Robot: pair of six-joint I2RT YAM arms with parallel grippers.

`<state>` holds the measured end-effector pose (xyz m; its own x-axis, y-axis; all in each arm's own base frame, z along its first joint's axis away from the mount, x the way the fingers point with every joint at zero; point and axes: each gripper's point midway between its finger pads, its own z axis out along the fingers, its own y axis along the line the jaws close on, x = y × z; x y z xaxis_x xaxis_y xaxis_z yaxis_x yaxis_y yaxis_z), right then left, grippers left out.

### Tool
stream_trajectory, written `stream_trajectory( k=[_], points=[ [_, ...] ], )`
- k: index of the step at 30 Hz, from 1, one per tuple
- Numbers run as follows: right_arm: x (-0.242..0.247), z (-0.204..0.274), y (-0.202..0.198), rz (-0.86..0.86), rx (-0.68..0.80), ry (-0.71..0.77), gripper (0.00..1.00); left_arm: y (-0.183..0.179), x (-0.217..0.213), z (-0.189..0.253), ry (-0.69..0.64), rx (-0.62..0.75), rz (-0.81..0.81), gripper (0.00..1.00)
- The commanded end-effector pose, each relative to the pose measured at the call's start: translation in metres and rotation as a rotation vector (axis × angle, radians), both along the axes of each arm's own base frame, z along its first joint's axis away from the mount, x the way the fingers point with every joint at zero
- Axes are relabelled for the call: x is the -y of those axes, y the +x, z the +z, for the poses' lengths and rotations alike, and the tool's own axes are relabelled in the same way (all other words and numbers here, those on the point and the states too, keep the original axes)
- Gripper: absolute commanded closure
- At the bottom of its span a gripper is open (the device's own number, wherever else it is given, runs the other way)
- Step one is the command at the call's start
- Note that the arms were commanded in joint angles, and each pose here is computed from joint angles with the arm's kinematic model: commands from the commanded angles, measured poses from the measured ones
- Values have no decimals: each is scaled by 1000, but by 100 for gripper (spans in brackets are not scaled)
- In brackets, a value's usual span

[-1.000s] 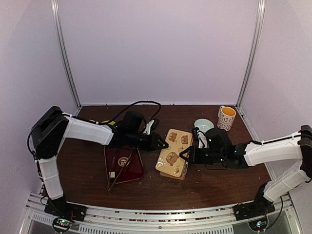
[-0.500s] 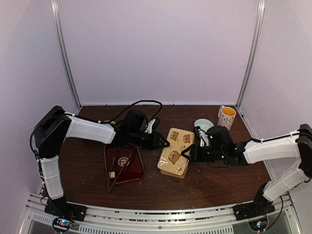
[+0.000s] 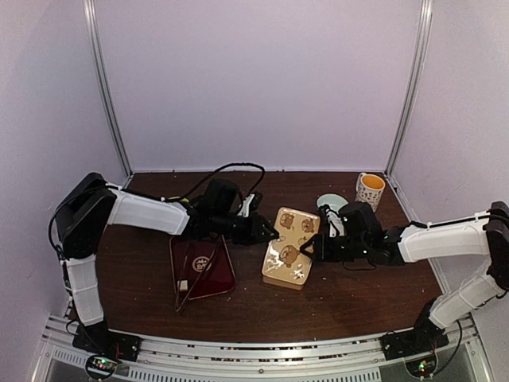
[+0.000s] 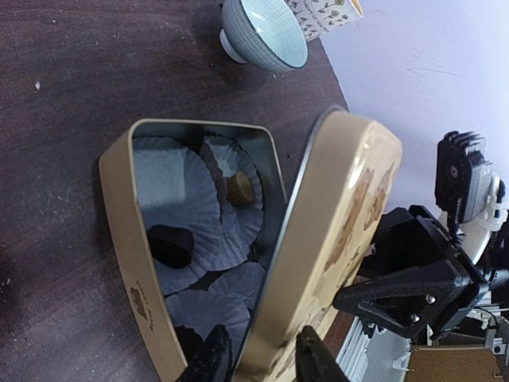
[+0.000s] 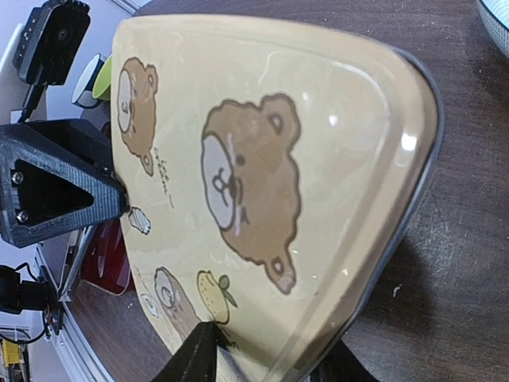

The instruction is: Pack the chocolate

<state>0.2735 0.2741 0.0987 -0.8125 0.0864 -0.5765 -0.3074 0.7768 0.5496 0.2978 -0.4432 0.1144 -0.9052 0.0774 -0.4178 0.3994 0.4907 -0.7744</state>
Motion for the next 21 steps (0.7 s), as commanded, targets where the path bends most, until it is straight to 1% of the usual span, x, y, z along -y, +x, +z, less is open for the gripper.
stream_trajectory(
  k=[1,3,12,15,21],
  points=[
    [15,-3,12,-49,26,-97,60,7,13,13,-44,44,-3,73],
    [16,-6,12,-51,21,-117,57,10,13,9,-24,49,3,73],
    [25,-19,20,-73,4,-226,56,23,11,-4,52,60,45,73],
    [22,-19,22,-66,6,-227,56,28,8,-9,96,65,62,73],
    [18,-19,23,-56,0,-218,56,31,2,-4,132,88,73,73]
  ],
)
